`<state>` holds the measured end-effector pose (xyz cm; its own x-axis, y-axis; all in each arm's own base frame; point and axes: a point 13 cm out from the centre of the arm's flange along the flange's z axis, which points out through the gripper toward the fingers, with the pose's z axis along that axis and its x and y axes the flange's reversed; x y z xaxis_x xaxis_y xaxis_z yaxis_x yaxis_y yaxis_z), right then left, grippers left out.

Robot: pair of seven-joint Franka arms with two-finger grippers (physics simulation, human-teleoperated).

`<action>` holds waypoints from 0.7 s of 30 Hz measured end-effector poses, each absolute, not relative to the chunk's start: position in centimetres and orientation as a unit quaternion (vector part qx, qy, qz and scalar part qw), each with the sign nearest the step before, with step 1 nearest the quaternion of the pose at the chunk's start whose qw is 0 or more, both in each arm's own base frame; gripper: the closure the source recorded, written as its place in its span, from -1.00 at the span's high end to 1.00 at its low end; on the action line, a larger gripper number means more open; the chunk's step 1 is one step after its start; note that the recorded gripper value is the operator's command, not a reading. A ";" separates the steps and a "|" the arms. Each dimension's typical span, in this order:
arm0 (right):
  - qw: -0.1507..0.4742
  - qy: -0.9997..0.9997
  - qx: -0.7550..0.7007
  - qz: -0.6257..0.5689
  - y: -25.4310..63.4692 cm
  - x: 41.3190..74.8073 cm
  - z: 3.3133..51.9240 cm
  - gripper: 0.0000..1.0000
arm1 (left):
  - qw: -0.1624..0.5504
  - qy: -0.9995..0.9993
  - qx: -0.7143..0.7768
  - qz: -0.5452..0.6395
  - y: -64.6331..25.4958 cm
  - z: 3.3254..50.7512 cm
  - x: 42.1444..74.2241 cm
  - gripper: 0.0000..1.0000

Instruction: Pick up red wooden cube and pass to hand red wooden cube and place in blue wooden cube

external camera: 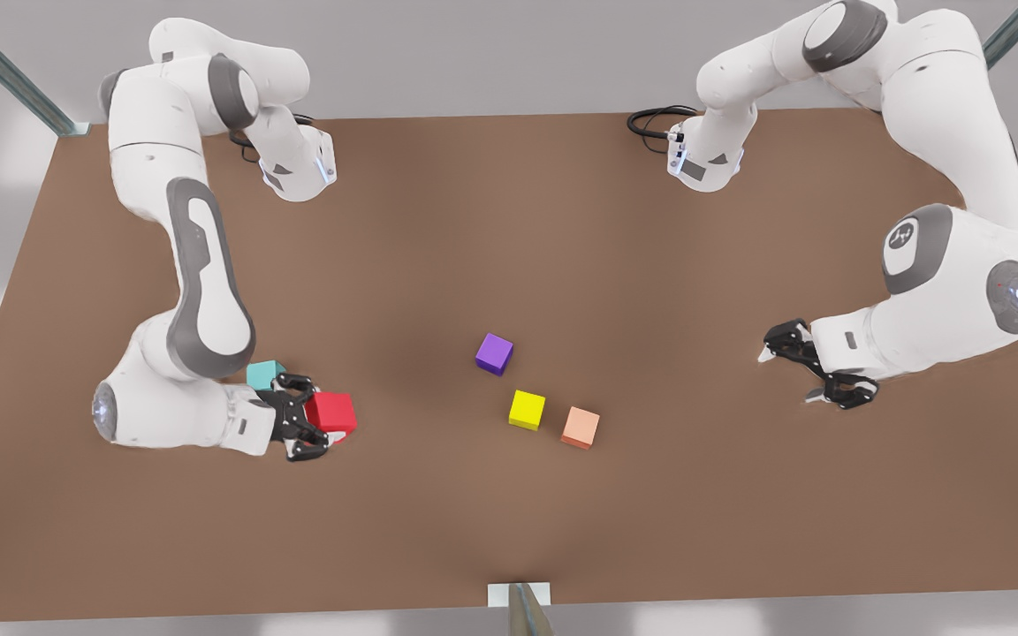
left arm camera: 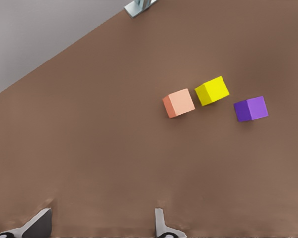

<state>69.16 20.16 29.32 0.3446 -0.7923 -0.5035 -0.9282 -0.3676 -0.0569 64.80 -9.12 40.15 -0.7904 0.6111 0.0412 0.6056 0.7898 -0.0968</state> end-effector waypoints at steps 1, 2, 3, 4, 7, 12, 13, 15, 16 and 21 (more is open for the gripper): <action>0.106 0.549 -0.812 0.166 17.7 68.6 27.8 0.14 | 0.073 -0.955 -0.288 -0.015 -7.5 39.5 61.2 1.00; 0.050 0.561 -0.815 0.134 15.5 68.0 26.6 0.15 | 0.082 -0.962 -0.260 -0.025 -6.1 40.1 59.3 1.00; 0.005 0.574 -0.812 0.108 13.3 67.3 25.6 0.16 | 0.088 -0.967 -0.239 -0.023 -5.3 40.0 58.5 1.00; -0.034 0.588 -0.804 0.086 11.0 66.2 24.5 0.16 | 0.096 -0.970 -0.222 -0.017 -4.8 39.2 58.3 1.00; -0.098 0.632 -0.768 0.031 4.3 64.4 21.7 0.16 | 0.120 -0.973 -0.199 -0.003 -5.5 37.1 57.7 1.00; -0.110 0.690 -0.715 -0.016 -0.7 62.0 17.9 0.16 | 0.138 -0.974 -0.180 0.004 -6.9 36.7 56.7 1.00; -0.108 0.699 -0.707 -0.018 -0.7 61.4 17.2 0.17 | 0.139 -0.975 -0.173 0.004 -6.7 36.6 56.7 1.00; -0.099 0.717 -0.689 -0.022 -0.4 60.6 16.1 0.18 | 0.141 -0.976 -0.164 0.004 -6.7 36.5 56.6 1.00; -0.094 0.726 -0.681 -0.024 -0.3 60.4 15.8 0.18 | 0.143 -0.977 -0.160 0.004 -6.6 36.4 56.6 1.00; -0.069 0.762 -0.643 -0.031 0.5 60.0 14.3 0.19 | 0.149 -0.978 -0.144 0.002 -6.7 35.7 56.5 1.00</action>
